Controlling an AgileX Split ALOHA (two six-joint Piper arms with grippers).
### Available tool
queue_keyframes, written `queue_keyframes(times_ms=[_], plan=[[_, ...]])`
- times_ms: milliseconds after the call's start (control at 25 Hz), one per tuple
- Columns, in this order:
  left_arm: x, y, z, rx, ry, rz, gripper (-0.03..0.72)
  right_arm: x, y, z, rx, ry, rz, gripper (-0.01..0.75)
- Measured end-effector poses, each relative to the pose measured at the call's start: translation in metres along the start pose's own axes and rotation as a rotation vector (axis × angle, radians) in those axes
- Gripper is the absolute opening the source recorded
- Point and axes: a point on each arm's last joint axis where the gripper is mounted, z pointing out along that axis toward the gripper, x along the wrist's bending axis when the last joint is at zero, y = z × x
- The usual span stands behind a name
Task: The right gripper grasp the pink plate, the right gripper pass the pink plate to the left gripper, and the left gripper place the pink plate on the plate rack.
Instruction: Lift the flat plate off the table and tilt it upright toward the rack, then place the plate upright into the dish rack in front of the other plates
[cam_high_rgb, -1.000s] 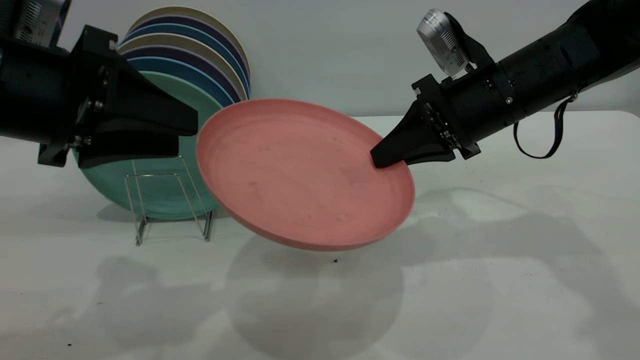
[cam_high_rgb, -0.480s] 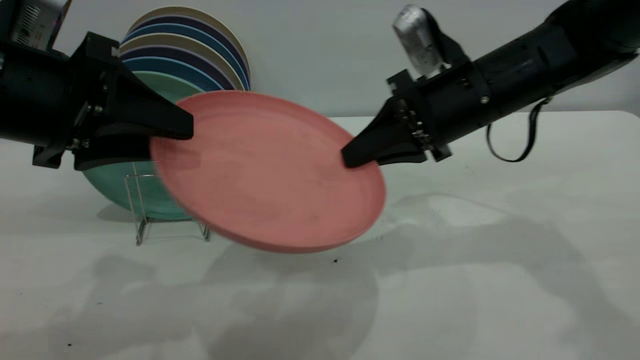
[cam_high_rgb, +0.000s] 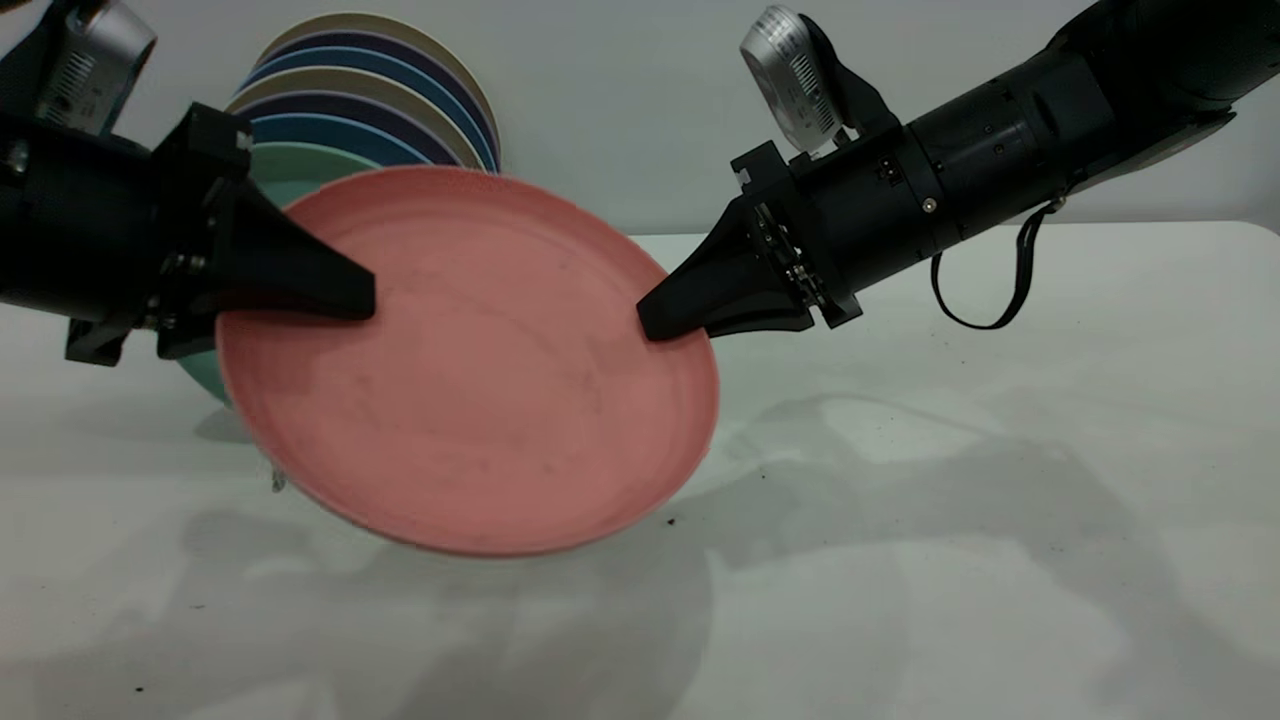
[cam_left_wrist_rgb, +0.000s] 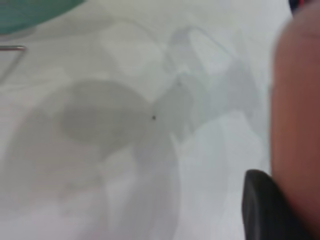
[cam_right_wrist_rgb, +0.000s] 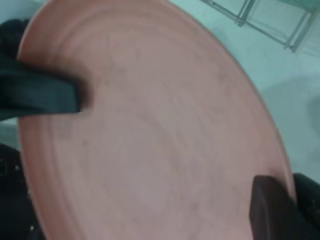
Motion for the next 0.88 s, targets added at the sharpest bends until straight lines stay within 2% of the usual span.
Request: queue_keyframes(times_ms=[120,240,360,440,600,720,880], plan=[[0.002,0.000,0.001,0.001,0.013,0.007,0.114,0.001,0.000,0.000,0.000,0.008,0.003,0.058],[0.002,0.000,0.001,0.001,0.014,0.032,0.111,0.003,0.000,0.000,0.002,0.026,0.027,0.130],[0.001,0.000,0.001,0.003,0.006,0.058,0.107,0.005,0.000,-0.001,0.008,0.048,0.044,0.276],[0.002,0.000,0.001,0.003,0.007,0.083,0.107,0.006,0.000,-0.003,0.011,0.068,0.059,0.401],[0.005,0.001,0.001,-0.004,0.051,0.168,0.107,0.000,0.003,-0.020,-0.019,0.076,0.093,0.591],[0.006,0.008,0.000,-0.011,0.078,0.260,0.107,-0.007,0.009,-0.044,-0.054,0.047,0.121,0.631],[0.000,0.024,-0.002,-0.009,0.082,0.403,0.107,-0.012,0.010,-0.078,-0.045,-0.020,0.133,0.596]])
